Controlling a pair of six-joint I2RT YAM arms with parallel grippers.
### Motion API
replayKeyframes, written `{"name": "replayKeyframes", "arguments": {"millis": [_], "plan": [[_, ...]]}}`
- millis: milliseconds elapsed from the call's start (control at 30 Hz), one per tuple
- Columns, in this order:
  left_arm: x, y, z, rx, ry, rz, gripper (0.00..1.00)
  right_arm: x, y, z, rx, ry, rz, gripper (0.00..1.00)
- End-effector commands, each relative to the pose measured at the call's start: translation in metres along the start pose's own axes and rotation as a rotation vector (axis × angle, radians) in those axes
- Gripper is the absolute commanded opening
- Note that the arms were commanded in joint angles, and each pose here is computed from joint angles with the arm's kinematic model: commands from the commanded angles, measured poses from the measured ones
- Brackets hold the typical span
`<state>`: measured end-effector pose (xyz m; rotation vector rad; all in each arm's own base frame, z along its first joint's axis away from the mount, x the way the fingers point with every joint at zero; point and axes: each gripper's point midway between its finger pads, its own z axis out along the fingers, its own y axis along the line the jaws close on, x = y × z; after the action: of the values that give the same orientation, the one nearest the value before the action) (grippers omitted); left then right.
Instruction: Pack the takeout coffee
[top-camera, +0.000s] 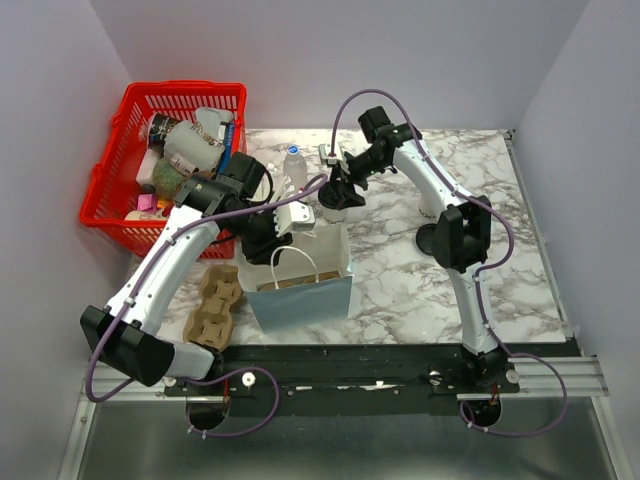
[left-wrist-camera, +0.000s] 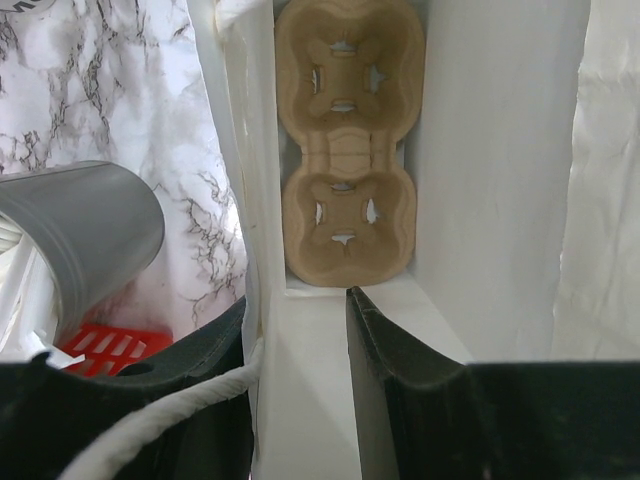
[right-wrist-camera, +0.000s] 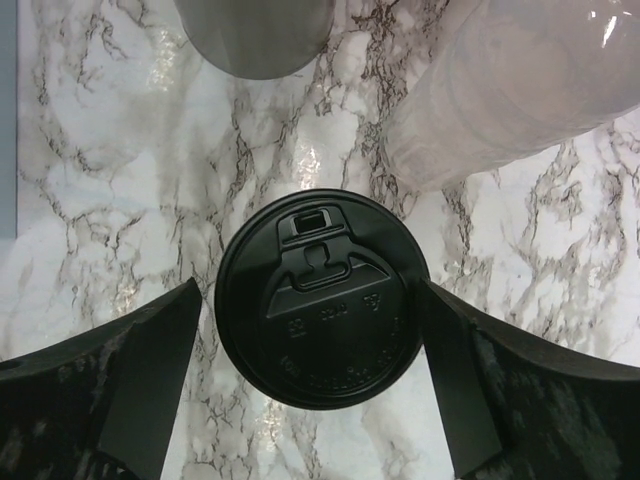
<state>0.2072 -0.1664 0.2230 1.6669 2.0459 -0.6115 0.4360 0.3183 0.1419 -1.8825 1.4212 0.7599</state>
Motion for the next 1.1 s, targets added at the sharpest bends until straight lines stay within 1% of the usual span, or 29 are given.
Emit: {"name": "replayKeyframes", "arguments": {"millis": [0,333,533,600,633,700,733,767,833,933,967,1000,1067], "plan": [[0.022,-0.030,-0.006,0.074,0.077,-0.077,0.46,-0.006,0.000,0.010,0.001,-0.050,0.012,0.99],[0.023,-0.030,-0.004,0.077,0.077,-0.088,0.46,-0.007,-0.017,0.018,0.044,-0.078,0.088,0.99],[0.023,-0.031,-0.004,0.077,0.075,-0.088,0.46,-0.004,-0.015,0.018,0.051,-0.076,0.059,1.00],[0.024,-0.031,-0.003,0.077,0.073,-0.089,0.46,-0.009,-0.017,0.015,0.071,-0.085,0.026,1.00],[0.023,-0.031,-0.002,0.076,0.072,-0.088,0.46,-0.002,-0.014,0.018,0.071,-0.073,0.038,1.00],[0.025,-0.031,-0.001,0.077,0.076,-0.094,0.46,-0.003,-0.019,0.018,0.090,-0.062,0.053,1.00],[0.025,-0.032,-0.001,0.080,0.077,-0.095,0.46,0.006,-0.019,0.022,0.082,-0.043,0.071,0.99],[0.025,-0.031,-0.001,0.080,0.077,-0.095,0.46,0.001,-0.021,0.018,0.082,-0.036,0.075,0.99],[0.026,-0.031,-0.001,0.081,0.078,-0.094,0.46,0.011,-0.021,0.023,0.067,-0.012,0.105,0.99],[0.026,-0.031,0.000,0.079,0.078,-0.092,0.46,0.014,-0.017,0.023,0.058,0.001,0.118,0.99],[0.027,-0.031,0.000,0.079,0.080,-0.093,0.46,0.008,-0.020,0.018,0.079,-0.006,0.098,0.99],[0.027,-0.031,0.001,0.080,0.081,-0.092,0.46,0.015,-0.016,0.022,0.072,0.004,0.117,0.98],[0.028,-0.031,0.002,0.082,0.080,-0.090,0.46,0.014,-0.019,0.017,0.099,0.013,0.118,0.95]]}}
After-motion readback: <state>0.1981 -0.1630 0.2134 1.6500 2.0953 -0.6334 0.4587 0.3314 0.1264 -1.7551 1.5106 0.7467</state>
